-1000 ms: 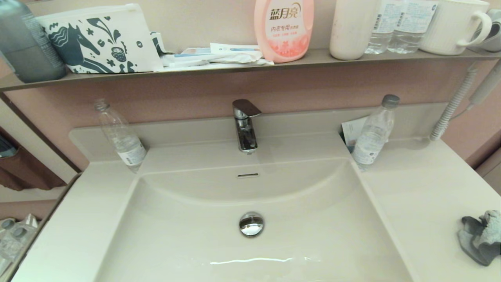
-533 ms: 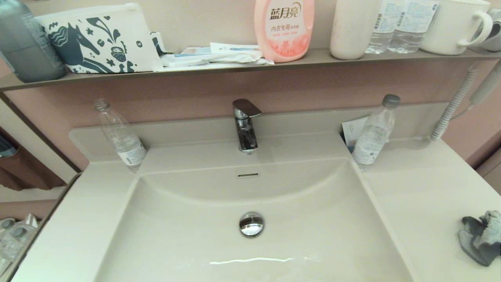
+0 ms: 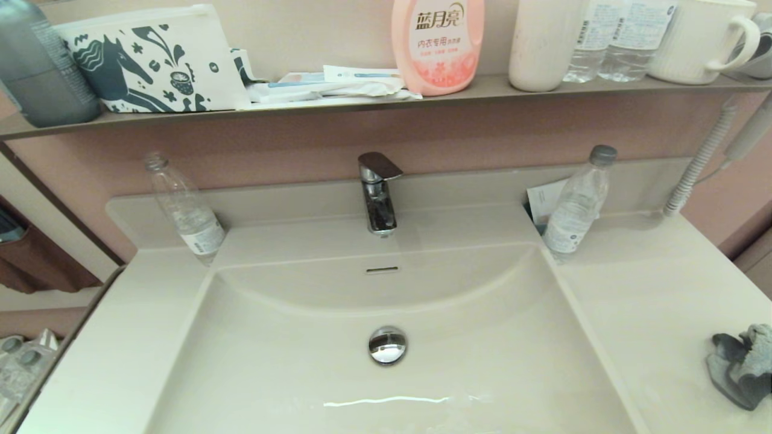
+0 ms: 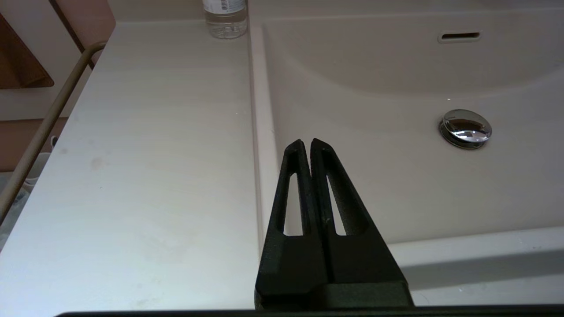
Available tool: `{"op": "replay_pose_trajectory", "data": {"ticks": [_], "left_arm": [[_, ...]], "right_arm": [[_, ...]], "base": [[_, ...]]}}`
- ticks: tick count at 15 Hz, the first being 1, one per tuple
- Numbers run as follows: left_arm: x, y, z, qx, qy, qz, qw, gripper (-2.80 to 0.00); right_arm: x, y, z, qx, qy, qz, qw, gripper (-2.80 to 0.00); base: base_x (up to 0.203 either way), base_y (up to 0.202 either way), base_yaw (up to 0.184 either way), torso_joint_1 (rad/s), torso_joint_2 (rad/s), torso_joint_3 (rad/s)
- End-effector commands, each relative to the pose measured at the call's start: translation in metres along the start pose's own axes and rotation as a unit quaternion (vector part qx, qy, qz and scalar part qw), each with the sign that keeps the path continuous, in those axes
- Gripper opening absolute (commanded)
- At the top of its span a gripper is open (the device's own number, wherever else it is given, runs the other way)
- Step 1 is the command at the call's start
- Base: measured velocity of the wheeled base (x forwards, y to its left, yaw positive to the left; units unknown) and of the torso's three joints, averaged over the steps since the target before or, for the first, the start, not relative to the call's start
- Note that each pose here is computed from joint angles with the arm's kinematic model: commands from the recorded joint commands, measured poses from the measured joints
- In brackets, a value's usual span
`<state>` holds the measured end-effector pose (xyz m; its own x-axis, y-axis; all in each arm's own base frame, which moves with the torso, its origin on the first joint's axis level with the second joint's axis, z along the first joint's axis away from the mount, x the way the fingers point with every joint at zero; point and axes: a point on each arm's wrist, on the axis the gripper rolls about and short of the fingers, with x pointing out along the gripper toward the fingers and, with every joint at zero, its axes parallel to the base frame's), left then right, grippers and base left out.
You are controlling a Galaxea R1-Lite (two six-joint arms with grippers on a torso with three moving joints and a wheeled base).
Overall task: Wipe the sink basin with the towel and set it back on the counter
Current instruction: Pick up the cloth
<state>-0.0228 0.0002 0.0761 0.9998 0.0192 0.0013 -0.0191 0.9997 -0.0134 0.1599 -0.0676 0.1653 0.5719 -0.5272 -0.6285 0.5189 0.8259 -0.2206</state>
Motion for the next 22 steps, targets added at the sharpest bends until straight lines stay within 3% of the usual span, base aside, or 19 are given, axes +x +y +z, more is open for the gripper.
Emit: {"op": "replay_pose_trajectory", "data": {"ticks": [1,4,6,12,16,20,21,22], "left_arm": [[0.0,0.0,0.0,0.0,0.001,0.0,1.0,-2.8],[0.0,0.0,0.0,0.0,0.001,0.0,1.0,-2.8],[0.0,0.0,0.0,0.0,0.001,0.0,1.0,-2.8],[0.0,0.0,0.0,0.0,0.001,0.0,1.0,-2.8],[0.0,0.0,0.0,0.0,0.001,0.0,1.0,-2.8],[0.0,0.0,0.0,0.0,0.001,0.0,1.0,-2.8],[0.0,0.0,0.0,0.0,0.001,0.0,1.0,-2.8],[0.0,0.0,0.0,0.0,0.001,0.0,1.0,-2.8]], "right_arm": [[0.0,0.0,0.006,-0.004,0.018,0.019,1.0,0.0],[-0.004,0.001,0.009,0.011,0.041,0.091,0.995,0.0],[-0.002,0.003,0.008,0.013,0.048,0.11,0.993,0.0],[0.029,0.009,-0.002,0.014,0.113,0.106,0.988,0.0],[0.054,0.005,0.005,0.037,0.097,0.111,0.988,0.0],[0.061,0.009,0.003,0.03,0.108,0.12,0.986,0.0],[0.062,0.009,0.003,0.03,0.108,0.12,0.986,-2.8],[0.063,0.009,0.004,0.031,0.105,0.12,0.987,-2.8]], "base": [[0.0,0.0,0.0,0.0,0.0,0.0],[0.0,0.0,0.0,0.0,0.0,0.0],[0.0,0.0,0.0,0.0,0.0,0.0],[0.0,0.0,0.0,0.0,0.0,0.0],[0.0,0.0,0.0,0.0,0.0,0.0],[0.0,0.0,0.0,0.0,0.0,0.0],[0.0,0.0,0.0,0.0,0.0,0.0],[0.0,0.0,0.0,0.0,0.0,0.0]]}}
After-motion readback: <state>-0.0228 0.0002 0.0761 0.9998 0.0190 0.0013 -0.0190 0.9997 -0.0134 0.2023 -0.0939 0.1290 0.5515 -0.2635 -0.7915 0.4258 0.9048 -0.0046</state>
